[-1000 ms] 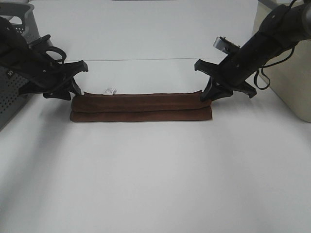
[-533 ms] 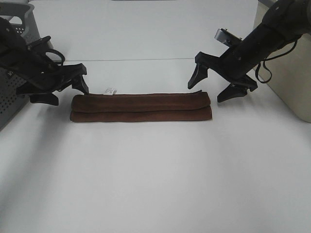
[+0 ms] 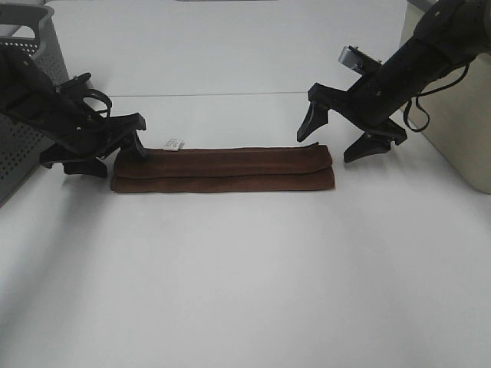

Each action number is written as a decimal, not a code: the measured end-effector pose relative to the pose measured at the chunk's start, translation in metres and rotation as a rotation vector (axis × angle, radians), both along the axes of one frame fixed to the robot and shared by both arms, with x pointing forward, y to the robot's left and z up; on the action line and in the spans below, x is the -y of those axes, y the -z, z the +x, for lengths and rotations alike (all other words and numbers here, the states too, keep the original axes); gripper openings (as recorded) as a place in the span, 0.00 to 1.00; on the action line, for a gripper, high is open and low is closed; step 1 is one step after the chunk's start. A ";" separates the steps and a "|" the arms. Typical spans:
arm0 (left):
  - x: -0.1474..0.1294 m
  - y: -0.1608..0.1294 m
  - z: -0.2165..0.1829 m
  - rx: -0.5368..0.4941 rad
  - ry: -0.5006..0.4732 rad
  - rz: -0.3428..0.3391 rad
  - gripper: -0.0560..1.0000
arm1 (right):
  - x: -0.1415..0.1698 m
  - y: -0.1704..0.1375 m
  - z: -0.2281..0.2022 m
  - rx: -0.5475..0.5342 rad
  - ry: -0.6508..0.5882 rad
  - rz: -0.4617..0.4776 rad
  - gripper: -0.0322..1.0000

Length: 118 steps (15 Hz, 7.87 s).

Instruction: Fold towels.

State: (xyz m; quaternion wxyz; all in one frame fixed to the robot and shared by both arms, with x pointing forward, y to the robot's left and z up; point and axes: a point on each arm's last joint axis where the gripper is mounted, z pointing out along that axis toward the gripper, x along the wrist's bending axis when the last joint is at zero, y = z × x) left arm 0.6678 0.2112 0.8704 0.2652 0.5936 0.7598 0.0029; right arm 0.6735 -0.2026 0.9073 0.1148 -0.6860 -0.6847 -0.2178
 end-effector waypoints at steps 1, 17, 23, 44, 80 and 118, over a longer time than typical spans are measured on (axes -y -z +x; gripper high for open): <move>0.004 0.002 0.001 0.012 0.019 -0.003 0.72 | 0.000 0.000 0.000 0.000 0.000 0.000 0.87; -0.005 -0.095 -0.001 0.068 0.063 0.009 0.11 | -0.001 -0.020 -0.007 -0.015 -0.038 0.012 0.87; 0.083 -0.131 0.004 0.123 0.151 -0.089 0.11 | -0.001 -0.066 -0.016 0.064 -0.053 0.029 0.87; 0.082 -0.152 0.051 0.189 0.130 -0.023 0.62 | -0.077 -0.052 -0.017 0.002 -0.103 0.546 0.87; -0.010 -0.316 -0.167 0.234 0.307 0.361 0.62 | 0.032 -0.235 -0.148 0.230 -0.143 -0.209 0.87; -0.077 -0.185 -0.423 0.674 0.176 0.380 0.62 | 0.086 -0.140 -0.426 0.737 -0.028 -0.339 0.87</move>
